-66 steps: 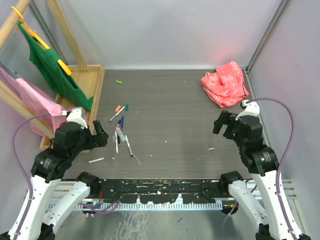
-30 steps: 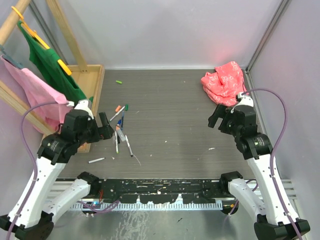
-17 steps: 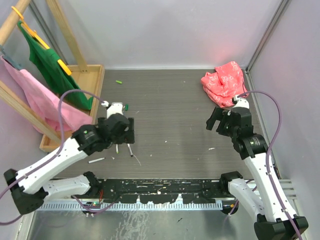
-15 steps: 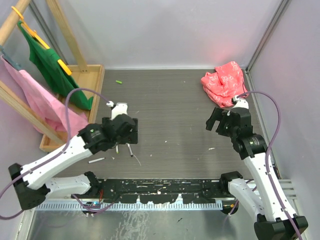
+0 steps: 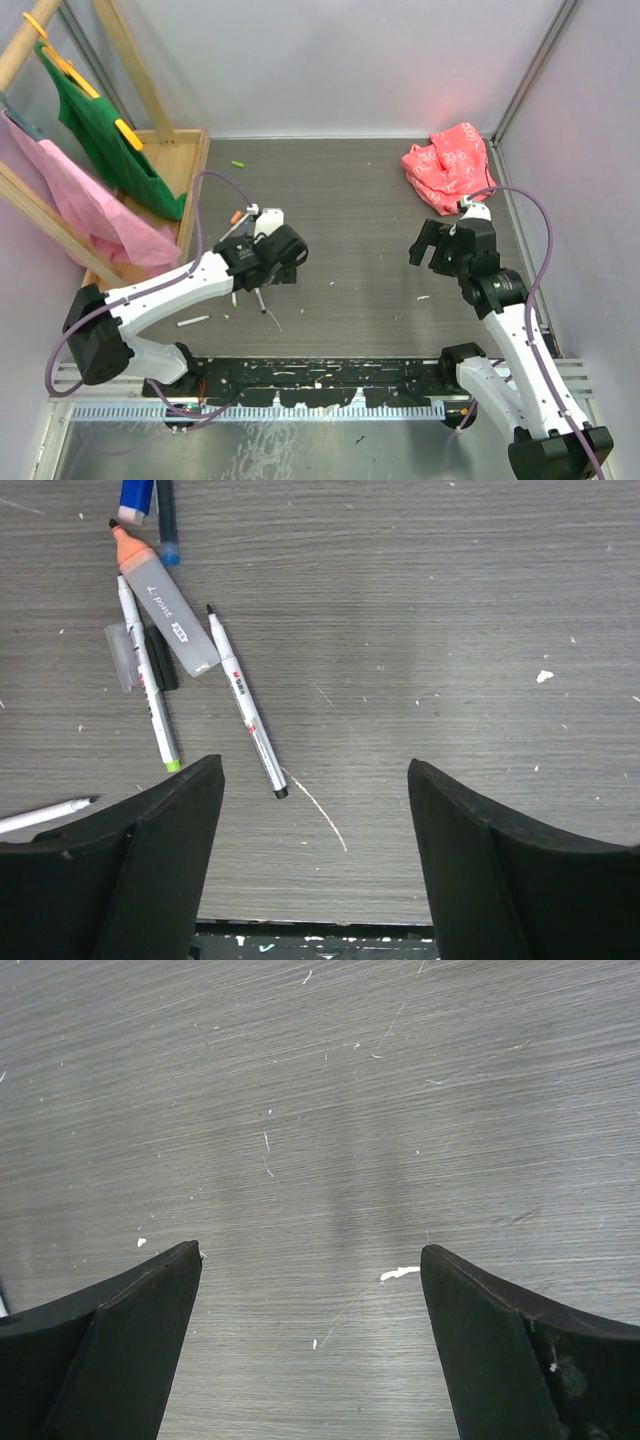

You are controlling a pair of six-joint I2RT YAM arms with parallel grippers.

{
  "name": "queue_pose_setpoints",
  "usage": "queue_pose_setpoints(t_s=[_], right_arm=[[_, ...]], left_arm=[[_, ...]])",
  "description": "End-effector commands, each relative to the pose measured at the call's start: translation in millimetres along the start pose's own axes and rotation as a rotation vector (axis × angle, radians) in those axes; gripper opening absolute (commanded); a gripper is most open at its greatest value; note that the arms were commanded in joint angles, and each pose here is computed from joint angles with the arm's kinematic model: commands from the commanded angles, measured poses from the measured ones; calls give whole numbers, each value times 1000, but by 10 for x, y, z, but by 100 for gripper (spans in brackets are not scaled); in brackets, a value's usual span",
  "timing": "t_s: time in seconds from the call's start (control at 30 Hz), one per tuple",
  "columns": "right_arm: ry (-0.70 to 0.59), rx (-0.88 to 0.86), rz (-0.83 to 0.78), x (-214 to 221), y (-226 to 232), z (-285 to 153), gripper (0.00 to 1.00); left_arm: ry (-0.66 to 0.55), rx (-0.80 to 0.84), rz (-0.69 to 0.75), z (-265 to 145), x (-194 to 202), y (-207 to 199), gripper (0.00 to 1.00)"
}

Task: Insert the pens into the pen caps
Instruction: Pick up the pen from the center of the board.

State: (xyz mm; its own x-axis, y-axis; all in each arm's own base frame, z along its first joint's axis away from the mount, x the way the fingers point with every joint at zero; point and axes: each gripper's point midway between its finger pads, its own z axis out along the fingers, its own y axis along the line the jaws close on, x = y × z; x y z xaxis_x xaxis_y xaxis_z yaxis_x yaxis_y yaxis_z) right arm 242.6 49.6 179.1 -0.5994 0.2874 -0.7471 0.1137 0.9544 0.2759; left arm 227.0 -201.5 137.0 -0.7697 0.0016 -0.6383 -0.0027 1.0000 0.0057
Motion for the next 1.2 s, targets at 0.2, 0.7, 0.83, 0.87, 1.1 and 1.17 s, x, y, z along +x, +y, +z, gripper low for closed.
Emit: queue_pose_setpoints(t_s=[0.2,0.7,0.83,0.87,1.1,1.17], right_arm=[[-52,-52,-6,-120,96,22,95],[-34,-72,-6,-79,131,58,94],[-39,-76,-7,-87,136,45,94],[-40,-78,-7,-87,138,41,94],[-49,-79,-7,-102,140,27,94],[-51,-80,-7,-108,142,24,94]], left_arm=[[8,-11,-195,124,-6,485,67],[40,-177,-346,42,312,1184,70],[20,-262,-458,-5,389,1401,77],[15,-278,-499,-8,416,1448,77],[-67,-394,-733,-166,511,1761,78],[-88,-445,-819,-216,566,1867,80]])
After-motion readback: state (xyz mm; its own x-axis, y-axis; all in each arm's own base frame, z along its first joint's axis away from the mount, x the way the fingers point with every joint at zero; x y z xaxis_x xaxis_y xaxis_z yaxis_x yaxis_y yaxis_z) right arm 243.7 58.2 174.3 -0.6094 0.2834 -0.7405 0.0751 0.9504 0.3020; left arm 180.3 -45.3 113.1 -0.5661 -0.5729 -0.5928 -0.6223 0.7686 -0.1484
